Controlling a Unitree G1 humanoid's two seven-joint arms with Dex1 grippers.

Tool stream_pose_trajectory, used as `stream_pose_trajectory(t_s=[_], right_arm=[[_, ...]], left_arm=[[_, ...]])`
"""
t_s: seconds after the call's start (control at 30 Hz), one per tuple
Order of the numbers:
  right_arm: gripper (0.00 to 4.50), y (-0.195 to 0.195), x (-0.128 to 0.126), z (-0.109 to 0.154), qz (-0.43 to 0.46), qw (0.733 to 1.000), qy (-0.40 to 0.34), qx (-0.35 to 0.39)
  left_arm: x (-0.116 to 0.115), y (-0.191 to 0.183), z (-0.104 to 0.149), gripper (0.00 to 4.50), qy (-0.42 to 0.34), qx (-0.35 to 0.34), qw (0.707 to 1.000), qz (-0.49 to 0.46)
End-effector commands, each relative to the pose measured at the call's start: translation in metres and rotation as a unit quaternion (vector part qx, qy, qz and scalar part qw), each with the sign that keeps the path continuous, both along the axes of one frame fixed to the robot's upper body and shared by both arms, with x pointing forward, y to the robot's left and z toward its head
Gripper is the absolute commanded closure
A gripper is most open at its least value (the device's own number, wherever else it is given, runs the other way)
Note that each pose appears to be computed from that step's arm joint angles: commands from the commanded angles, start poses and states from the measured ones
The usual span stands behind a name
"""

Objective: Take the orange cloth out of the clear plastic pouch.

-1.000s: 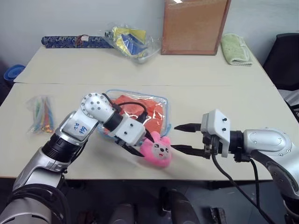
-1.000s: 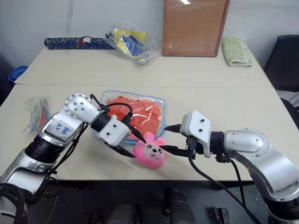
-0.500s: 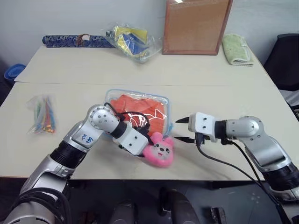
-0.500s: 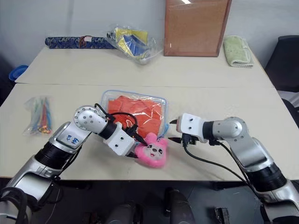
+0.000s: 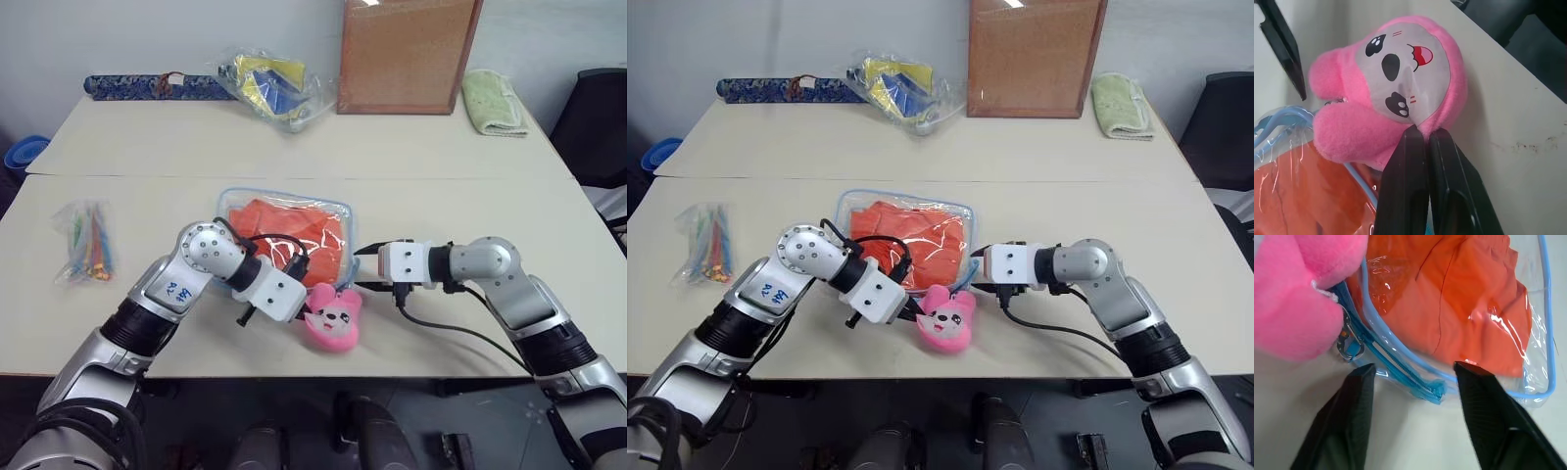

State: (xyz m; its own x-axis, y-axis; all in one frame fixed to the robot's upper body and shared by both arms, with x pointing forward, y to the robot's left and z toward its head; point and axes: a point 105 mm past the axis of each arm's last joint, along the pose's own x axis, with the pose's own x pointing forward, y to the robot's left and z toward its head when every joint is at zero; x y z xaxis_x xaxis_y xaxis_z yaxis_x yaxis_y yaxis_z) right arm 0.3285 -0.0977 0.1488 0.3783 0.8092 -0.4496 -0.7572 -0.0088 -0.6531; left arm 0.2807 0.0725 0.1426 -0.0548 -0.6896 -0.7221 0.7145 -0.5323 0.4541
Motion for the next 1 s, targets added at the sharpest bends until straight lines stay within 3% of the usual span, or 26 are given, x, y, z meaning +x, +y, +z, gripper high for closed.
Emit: stream_pose_trajectory(t_s=[0.03, 0.07, 0.47, 0.6, 0.83, 1.0], right_arm=[[3.2, 0.012, -0.001, 0.008, 0.024, 0.999, -0.02, 0.005], [3.5, 0.014, 0.0, 0.007, 0.026, 0.999, -0.02, 0.005], [3.5, 0.026, 0.0, -0.004, 0.048, 0.999, -0.014, -0.004], [4.38, 0.026, 0.0, -0.002, 0.056, 0.998, -0.015, -0.001], [4.47, -0.005, 0.0, 0.005, 0.047, 0.997, -0.038, -0.037], [4.47, -0.044, 0.001, 0.018, 0.022, 0.995, -0.069, -0.067]], left_arm=[[-0.005, -0.002, 0.005, 4.5, -0.008, -0.007, 1.0, -0.01], [-0.005, -0.003, 0.005, 4.5, -0.008, -0.008, 1.0, -0.01], [-0.001, -0.003, 0.001, 4.5, -0.023, -0.007, 1.0, 0.005], [0.0, -0.001, 0.001, 4.5, -0.022, -0.01, 1.0, 0.014], [0.007, 0.022, 0.008, 4.5, -0.003, -0.024, 0.997, 0.071], [0.02, 0.062, 0.025, 4.5, 0.024, -0.044, 0.984, 0.171]])
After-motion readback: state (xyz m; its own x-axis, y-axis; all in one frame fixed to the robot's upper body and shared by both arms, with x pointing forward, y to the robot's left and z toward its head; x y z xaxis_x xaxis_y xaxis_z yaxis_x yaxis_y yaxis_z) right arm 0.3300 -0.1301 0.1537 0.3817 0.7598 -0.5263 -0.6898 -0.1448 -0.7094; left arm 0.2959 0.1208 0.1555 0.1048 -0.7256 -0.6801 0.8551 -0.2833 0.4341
